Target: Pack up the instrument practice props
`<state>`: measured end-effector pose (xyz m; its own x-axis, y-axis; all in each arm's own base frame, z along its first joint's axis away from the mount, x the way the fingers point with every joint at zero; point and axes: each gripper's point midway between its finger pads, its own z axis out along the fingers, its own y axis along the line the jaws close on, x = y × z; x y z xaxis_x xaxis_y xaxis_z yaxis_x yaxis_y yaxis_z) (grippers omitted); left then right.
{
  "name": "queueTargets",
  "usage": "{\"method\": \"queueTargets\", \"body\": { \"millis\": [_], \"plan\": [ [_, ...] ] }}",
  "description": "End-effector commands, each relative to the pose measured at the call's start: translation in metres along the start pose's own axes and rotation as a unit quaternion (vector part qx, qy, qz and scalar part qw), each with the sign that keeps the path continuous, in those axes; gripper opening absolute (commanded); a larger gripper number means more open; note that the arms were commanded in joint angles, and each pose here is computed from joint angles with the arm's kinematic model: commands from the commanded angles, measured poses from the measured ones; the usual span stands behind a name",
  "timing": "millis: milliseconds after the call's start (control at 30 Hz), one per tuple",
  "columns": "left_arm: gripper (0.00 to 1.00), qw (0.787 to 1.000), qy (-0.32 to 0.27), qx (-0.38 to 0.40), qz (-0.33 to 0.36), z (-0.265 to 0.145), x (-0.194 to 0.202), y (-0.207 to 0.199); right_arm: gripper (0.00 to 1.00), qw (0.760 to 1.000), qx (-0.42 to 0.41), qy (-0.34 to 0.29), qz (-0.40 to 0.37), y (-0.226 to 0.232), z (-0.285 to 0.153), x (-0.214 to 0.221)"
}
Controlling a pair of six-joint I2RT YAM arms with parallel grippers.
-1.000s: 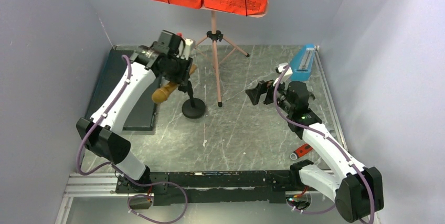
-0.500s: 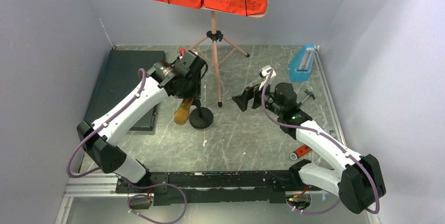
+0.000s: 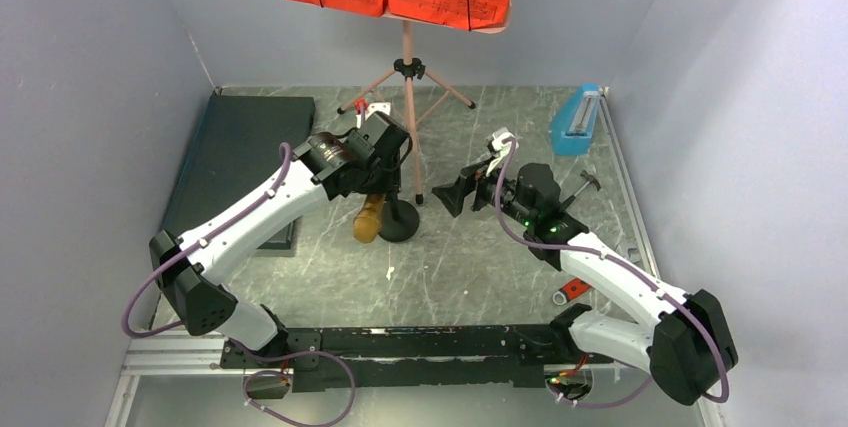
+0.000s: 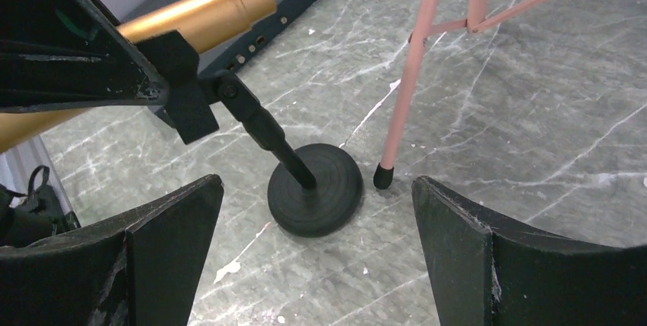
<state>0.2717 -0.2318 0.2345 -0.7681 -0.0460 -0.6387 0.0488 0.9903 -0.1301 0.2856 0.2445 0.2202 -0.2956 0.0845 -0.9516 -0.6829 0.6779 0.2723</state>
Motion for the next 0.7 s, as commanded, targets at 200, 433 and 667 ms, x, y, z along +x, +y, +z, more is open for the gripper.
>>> {"method": "queueTargets", "body": {
  "millis": [200,433,667],
  "plan": [
    [0.69,0.996,-0.059,0.067,-0.001,-0.027,-0.033,-0.02,1.0,0.995,-0.067,-0.068,-0.015,0.02,0.0,-0.004],
    [0.77,0.994,-0.049,0.07,0.072,-0.028,-0.03,-0.018,1.0,0.994,-0.093,-0.045,-0.025,0.025,0.008,0.007],
    [0.78,0.993,-0.014,0.048,0.111,-0.019,-0.029,-0.02,1.0,0.992,-0.109,-0.029,-0.05,0.033,0.012,0.02]
  ]
}}
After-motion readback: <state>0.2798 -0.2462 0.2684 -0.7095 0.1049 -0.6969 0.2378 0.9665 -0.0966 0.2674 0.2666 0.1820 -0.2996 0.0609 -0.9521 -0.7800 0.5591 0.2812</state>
